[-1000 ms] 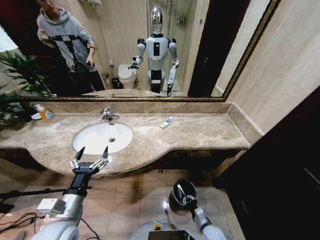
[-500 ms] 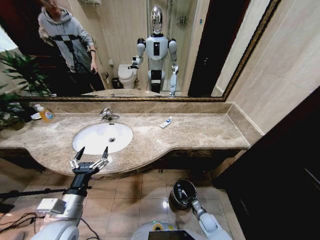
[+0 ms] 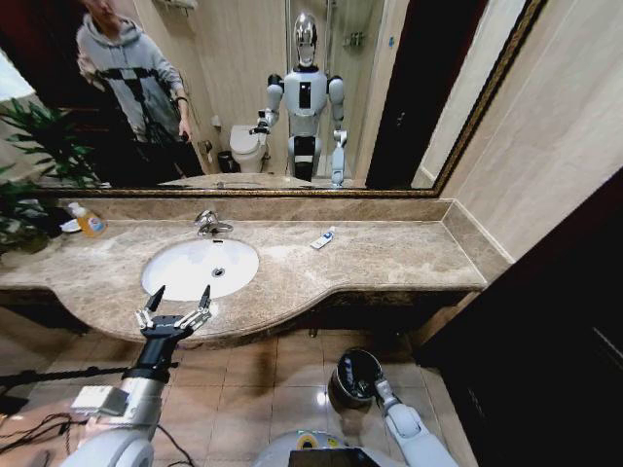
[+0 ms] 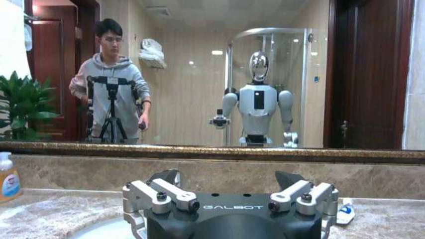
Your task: Pick up the trash from the sink and place it in the trash bin.
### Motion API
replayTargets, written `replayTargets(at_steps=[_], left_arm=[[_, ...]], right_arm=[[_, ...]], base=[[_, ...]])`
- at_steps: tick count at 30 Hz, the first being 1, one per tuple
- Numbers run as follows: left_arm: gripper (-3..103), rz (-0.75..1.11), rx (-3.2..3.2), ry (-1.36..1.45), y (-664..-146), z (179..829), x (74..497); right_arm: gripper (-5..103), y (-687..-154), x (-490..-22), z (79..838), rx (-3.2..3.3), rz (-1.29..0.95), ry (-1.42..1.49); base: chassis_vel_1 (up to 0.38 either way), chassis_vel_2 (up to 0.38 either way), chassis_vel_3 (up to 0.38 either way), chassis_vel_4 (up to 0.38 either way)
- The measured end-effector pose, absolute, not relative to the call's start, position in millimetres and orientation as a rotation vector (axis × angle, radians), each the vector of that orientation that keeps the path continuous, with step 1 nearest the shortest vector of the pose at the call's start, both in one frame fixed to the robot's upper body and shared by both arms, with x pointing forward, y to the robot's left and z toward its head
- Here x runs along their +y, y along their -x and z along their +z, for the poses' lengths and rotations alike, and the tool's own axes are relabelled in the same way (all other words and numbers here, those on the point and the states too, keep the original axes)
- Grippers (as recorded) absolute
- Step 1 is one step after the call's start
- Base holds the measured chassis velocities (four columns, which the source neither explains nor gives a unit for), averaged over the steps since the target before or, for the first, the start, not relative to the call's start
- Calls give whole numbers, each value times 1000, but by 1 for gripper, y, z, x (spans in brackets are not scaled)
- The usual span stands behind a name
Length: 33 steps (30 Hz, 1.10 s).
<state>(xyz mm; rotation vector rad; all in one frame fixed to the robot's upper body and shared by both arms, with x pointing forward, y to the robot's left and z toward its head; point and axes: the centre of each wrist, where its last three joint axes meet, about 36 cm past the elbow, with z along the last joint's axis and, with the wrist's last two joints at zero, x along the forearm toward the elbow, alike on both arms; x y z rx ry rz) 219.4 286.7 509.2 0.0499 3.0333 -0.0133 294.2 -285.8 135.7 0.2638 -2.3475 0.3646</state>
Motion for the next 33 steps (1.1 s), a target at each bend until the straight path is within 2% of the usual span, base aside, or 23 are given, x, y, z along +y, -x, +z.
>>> replayTargets(at_steps=[2, 5, 8, 13, 15, 18, 27, 33], left_arm=[[100, -13, 3033, -50, -219, 509, 287], [100, -13, 3033, -50, -219, 509, 287], [100, -13, 3033, -50, -219, 509, 287], [100, -13, 3033, -50, -219, 509, 287], [100, -13, 3033, -50, -219, 509, 287], [100, -13, 3033, -50, -219, 509, 287], [100, -13, 3033, -50, -219, 509, 287], [100, -13, 3033, -50, -219, 509, 287]], right_arm=[[79, -287, -292, 144, -2353, 369, -268], [85, -284, -297, 149, -2358, 376, -270], [98, -280, -298, 161, -2386, 362, -263], [100, -279, -294, 177, -2502, 285, -201], [100, -279, -288, 205, -2612, 201, -125], [100, -278, -289, 217, -2645, 197, -111], [100, -260, -316, 313, -2781, 60, -8], [100, -251, -312, 354, -2870, 9, 31]], base=[[0, 0, 0, 0], [0, 0, 0, 0], [0, 0, 0, 0], [0, 0, 0, 0], [0, 0, 0, 0], [0, 0, 0, 0], [0, 0, 0, 0], [0, 0, 0, 0]])
